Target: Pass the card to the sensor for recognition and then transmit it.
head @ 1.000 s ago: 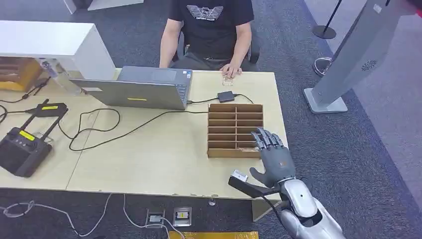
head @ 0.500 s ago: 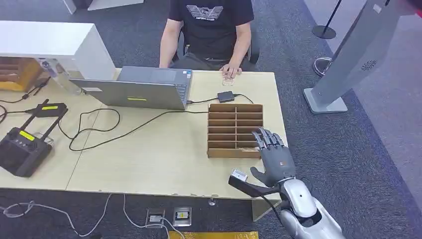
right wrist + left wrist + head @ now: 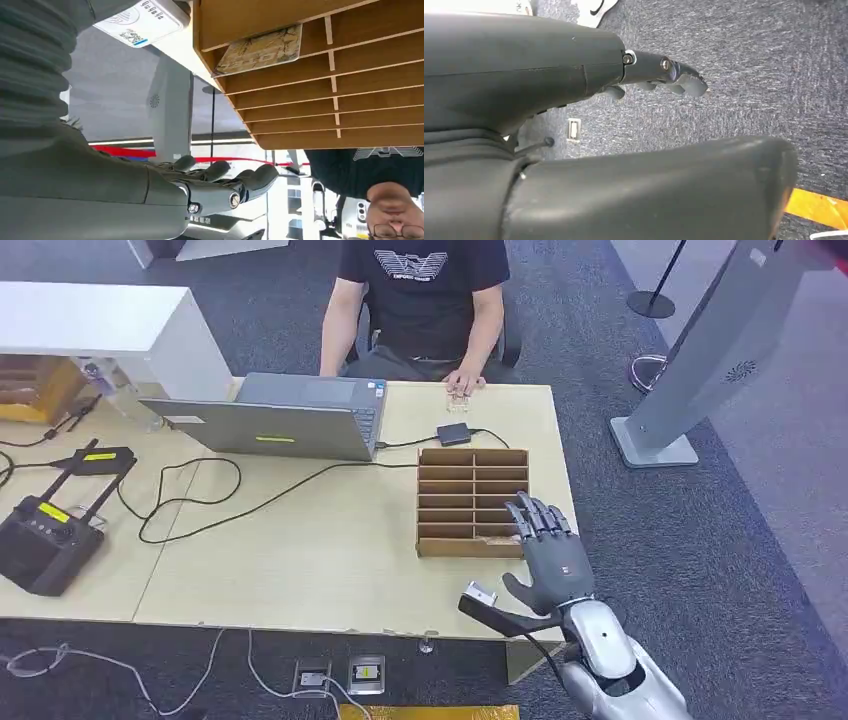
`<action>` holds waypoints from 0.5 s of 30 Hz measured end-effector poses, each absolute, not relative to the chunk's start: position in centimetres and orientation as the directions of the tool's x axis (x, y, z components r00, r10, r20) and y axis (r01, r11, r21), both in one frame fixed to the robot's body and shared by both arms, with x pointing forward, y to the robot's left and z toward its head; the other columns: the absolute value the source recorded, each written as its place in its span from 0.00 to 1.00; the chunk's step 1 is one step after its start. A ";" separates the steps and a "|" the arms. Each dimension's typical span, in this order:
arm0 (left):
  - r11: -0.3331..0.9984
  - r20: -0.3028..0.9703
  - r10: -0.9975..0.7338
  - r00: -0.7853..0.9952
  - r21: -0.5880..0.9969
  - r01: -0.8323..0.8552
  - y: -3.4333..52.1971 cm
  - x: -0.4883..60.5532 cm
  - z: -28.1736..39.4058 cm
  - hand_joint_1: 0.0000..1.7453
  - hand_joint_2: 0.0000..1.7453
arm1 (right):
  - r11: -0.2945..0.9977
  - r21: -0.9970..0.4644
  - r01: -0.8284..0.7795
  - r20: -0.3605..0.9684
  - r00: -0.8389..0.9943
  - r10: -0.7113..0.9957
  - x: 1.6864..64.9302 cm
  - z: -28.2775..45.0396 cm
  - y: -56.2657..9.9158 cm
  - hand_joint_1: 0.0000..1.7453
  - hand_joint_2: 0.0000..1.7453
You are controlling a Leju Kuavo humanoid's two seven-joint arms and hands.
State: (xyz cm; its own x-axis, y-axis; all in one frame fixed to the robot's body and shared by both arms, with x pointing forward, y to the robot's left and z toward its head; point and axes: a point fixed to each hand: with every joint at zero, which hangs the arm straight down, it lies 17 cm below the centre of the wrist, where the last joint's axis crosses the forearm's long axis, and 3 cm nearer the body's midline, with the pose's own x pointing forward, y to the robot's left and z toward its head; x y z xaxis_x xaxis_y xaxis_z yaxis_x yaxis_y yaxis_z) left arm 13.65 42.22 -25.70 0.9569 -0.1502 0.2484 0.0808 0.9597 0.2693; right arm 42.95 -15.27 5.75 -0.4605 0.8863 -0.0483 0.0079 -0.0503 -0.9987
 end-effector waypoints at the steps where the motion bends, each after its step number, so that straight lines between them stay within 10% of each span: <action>1: 0.960 0.250 -0.154 0.956 0.268 0.084 42.2 13.7 -25.7 0.00 0.00 | -0.051 -0.999 0.011 -0.050 -0.462 0.886 42.9 5.7 -15.3 0.00 1.00; 15: 0.959 0.262 -0.169 0.950 0.266 0.097 42.4 14.0 -25.6 0.00 0.00 | -0.059 -0.998 -0.006 -0.049 -0.491 0.870 42.6 3.8 -14.4 0.00 1.00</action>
State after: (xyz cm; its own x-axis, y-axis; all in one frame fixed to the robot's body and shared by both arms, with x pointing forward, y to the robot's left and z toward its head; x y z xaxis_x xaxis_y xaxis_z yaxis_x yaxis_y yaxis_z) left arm 13.96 42.40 -25.55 0.9503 -0.1688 0.2615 0.0973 0.9592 0.2656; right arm 42.64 -14.35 3.81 -0.4910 0.8698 -0.0488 -0.0056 -0.0591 -0.9982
